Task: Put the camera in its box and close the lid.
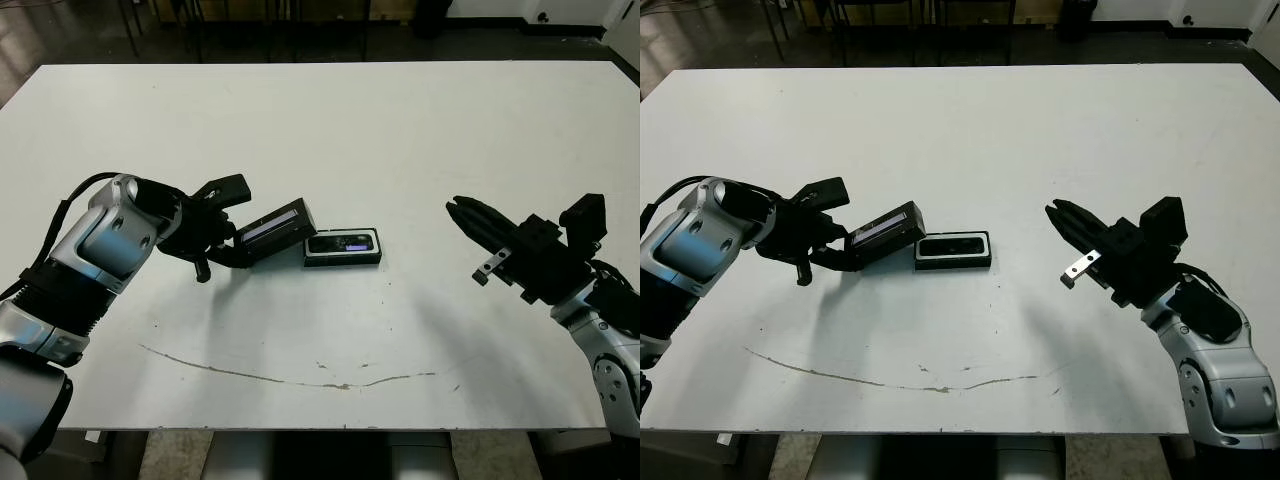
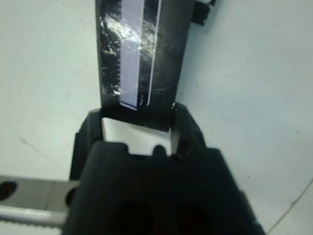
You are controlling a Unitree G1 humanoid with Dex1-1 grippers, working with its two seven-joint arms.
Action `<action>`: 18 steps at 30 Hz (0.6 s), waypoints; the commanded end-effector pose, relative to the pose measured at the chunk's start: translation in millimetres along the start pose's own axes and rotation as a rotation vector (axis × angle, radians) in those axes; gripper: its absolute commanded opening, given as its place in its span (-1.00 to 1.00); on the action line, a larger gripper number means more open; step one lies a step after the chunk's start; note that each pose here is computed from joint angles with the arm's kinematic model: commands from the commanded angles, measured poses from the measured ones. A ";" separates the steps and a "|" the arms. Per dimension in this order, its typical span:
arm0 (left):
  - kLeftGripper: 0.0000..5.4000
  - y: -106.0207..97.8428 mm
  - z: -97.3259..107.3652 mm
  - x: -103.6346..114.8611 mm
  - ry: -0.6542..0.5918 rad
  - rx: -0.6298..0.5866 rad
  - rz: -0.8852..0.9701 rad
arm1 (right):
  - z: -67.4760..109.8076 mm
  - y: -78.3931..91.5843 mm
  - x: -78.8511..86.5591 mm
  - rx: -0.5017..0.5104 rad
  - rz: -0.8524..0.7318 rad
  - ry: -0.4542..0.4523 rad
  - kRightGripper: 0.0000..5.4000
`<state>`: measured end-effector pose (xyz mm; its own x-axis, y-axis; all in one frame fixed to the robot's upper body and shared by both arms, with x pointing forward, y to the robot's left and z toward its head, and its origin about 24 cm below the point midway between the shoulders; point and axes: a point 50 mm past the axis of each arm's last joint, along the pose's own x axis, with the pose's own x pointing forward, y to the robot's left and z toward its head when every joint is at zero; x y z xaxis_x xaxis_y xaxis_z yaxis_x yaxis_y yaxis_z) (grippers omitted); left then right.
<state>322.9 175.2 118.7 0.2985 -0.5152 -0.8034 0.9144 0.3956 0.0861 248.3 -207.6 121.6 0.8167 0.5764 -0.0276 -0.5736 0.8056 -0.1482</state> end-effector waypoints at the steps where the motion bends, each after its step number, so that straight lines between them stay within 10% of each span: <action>1: -0.56 0.0 -2.0 4.9 -0.010 -0.038 -0.030 | -5.6 1.2 -2.4 0.008 -0.008 0.035 -1.00; 18: -0.56 -13.7 10.3 21.6 -0.039 -0.024 -0.123 | -6.3 2.7 -4.2 0.003 -0.013 0.045 -1.00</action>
<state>324.0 152.4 116.4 0.2381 -0.5956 -0.7672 0.9345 0.3556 0.0139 246.0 -206.9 120.9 0.8191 0.5728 -0.0317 -0.5702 0.8068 -0.1548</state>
